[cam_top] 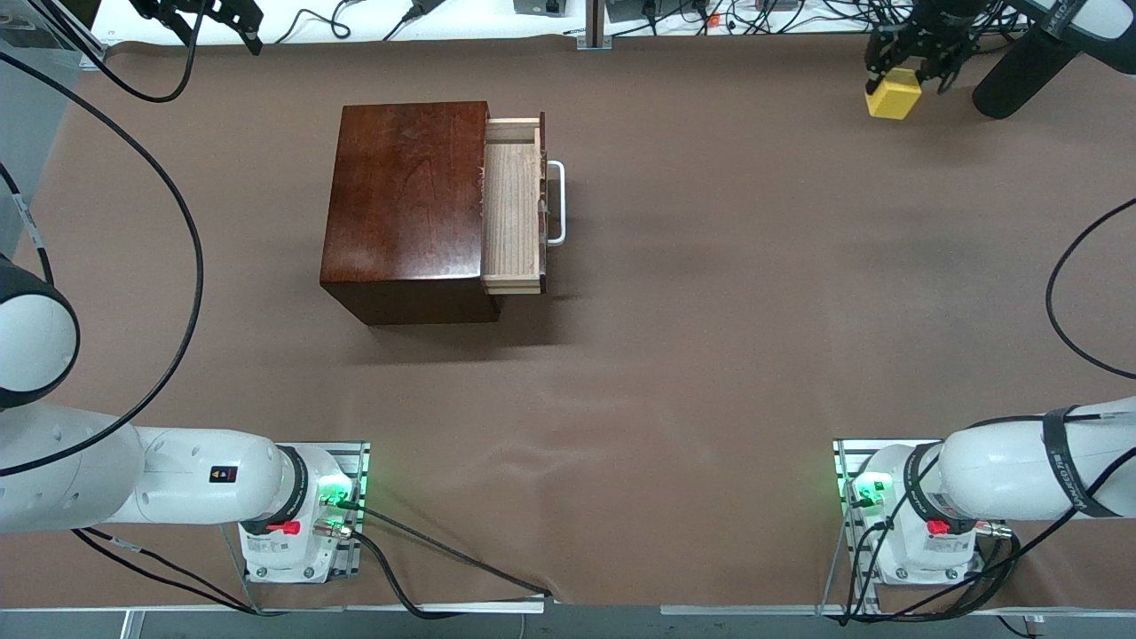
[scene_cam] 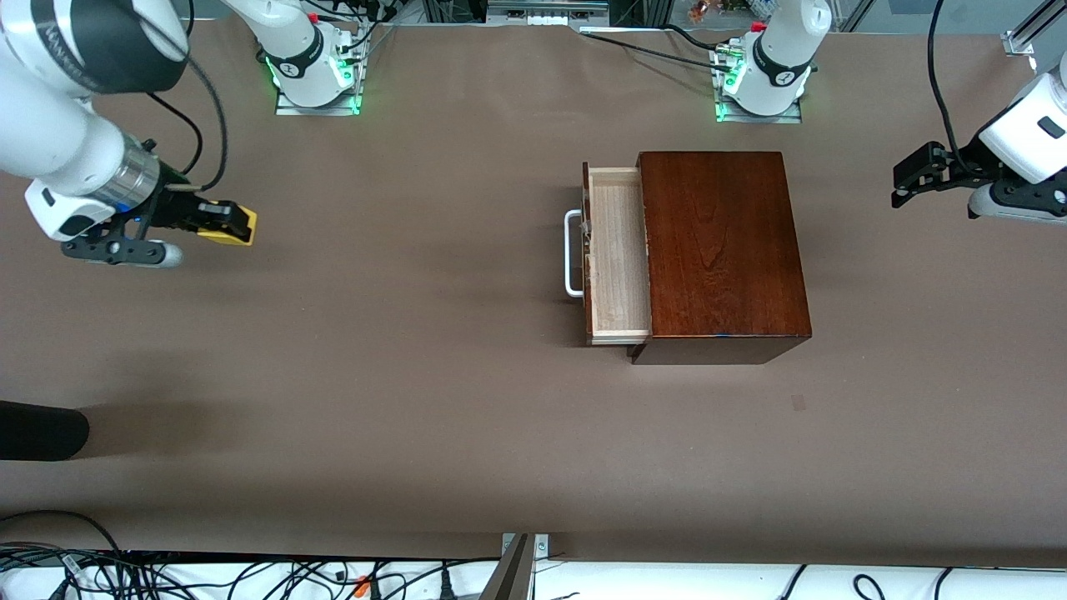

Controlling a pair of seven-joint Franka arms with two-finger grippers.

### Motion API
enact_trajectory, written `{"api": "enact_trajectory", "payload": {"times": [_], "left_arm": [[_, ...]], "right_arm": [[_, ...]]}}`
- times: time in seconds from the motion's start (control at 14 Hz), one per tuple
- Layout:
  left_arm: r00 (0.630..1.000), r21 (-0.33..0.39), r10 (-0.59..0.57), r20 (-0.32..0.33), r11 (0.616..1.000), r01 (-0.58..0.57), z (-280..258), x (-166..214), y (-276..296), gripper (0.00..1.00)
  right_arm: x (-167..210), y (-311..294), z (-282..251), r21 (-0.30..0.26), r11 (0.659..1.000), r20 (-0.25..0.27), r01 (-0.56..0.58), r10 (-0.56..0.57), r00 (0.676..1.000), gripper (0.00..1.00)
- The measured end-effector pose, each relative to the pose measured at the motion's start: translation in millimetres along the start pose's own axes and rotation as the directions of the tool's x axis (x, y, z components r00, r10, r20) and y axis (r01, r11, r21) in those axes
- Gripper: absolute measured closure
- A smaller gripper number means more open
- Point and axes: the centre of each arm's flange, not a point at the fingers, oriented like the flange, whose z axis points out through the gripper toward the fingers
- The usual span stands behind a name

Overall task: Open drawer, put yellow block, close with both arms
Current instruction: 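Carry the yellow cube with the right gripper over the open drawer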

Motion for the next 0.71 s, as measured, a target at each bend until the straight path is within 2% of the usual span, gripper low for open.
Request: {"api": "enact_trajectory", "payload": {"times": [0.14,0.36,0.57,0.71], "left_arm": [[1.0,0.0,0.001,0.0,1.0,-0.001,-0.2,0.0,0.5,0.0],[1.0,0.0,0.001,-0.001,1.0,-0.001,-0.7,-0.3,0.6,0.0],[1.0,0.0,0.001,-0.002,1.0,-0.001,-1.0,-0.4,0.8,0.0],[1.0,0.0,0.001,-0.002,1.0,-0.001,-1.3,-0.6,0.8,0.0]], "right_arm": [[-12.2,-60.4,-8.6,-0.001,1.0,-0.006,0.008,-0.008,1.0,0.44],[-50.2,-170.2,3.1,-0.009,1.0,0.004,-0.004,0.004,1.0,0.44],[-87.3,-270.8,19.3,-0.01,0.988,0.0,-0.154,0.154,0.988,0.44],[-100.5,-319.5,28.5,0.004,0.955,-0.001,-0.296,0.296,0.955,0.44]]}}
